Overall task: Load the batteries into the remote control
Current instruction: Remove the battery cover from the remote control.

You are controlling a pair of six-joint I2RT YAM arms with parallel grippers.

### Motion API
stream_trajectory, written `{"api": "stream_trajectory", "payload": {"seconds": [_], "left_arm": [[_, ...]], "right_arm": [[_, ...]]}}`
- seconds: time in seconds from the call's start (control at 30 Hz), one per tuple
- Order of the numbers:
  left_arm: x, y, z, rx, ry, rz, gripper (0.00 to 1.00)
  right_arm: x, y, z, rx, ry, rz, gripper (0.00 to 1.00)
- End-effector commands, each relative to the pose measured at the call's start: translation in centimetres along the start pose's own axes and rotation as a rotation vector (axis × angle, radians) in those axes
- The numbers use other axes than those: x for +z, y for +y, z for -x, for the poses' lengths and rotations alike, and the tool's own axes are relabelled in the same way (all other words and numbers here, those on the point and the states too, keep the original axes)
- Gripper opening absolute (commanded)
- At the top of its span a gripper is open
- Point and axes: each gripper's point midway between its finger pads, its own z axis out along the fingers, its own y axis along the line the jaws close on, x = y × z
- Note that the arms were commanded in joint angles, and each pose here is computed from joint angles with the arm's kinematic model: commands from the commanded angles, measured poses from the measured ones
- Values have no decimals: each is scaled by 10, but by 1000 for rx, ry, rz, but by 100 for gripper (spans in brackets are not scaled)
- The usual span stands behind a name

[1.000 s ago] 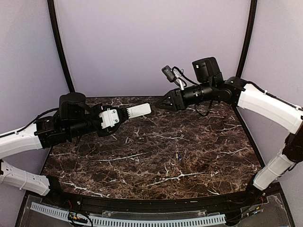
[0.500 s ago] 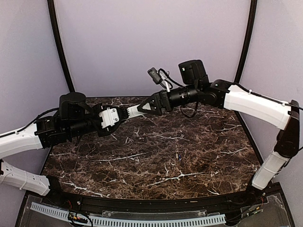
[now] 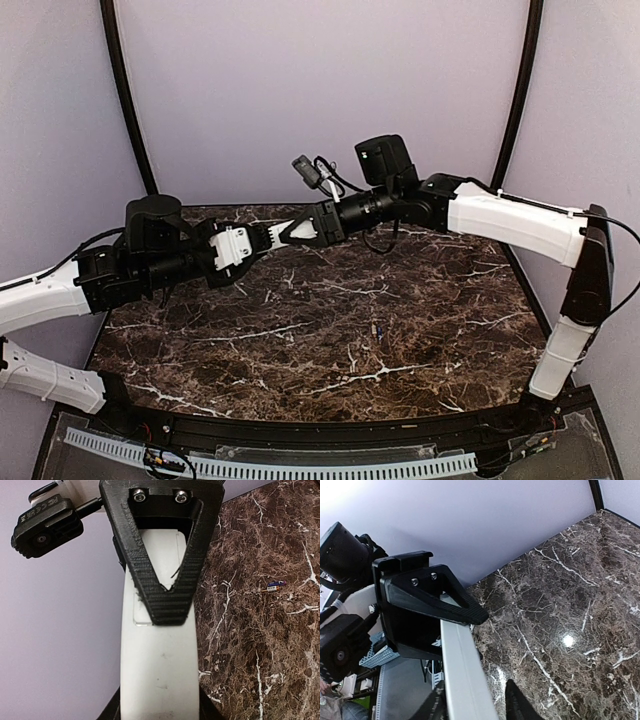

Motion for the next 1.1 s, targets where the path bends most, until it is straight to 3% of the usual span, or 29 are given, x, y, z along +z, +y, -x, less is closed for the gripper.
{"api": "stream_trajectory", "payload": {"seconds": [0.0,0.1,0.27,0.6,0.93,1.07], "left_arm": [[-3,2,5,-12,-30,11,0],[-4,4,4,-8,-25,22,0],[-8,5,1,-1,-15,32,0],[-7,4,3,-13,-24,22,0],[-4,-2,-1,-54,-11,-3,0],[0,-5,-7,-57,24,-8,0]], "right_arm": [[-9,6,7,-22,-23,16,27],[-17,1,4,-14,-18,-6,19],[-35,-6,-4,-20,-11,-74,17],[-48,-2,-4,-23,-13,-76,38],[-53,12,5,-47,-36,-38,48],[-59,15,7,-57,-43,-54,61]]}}
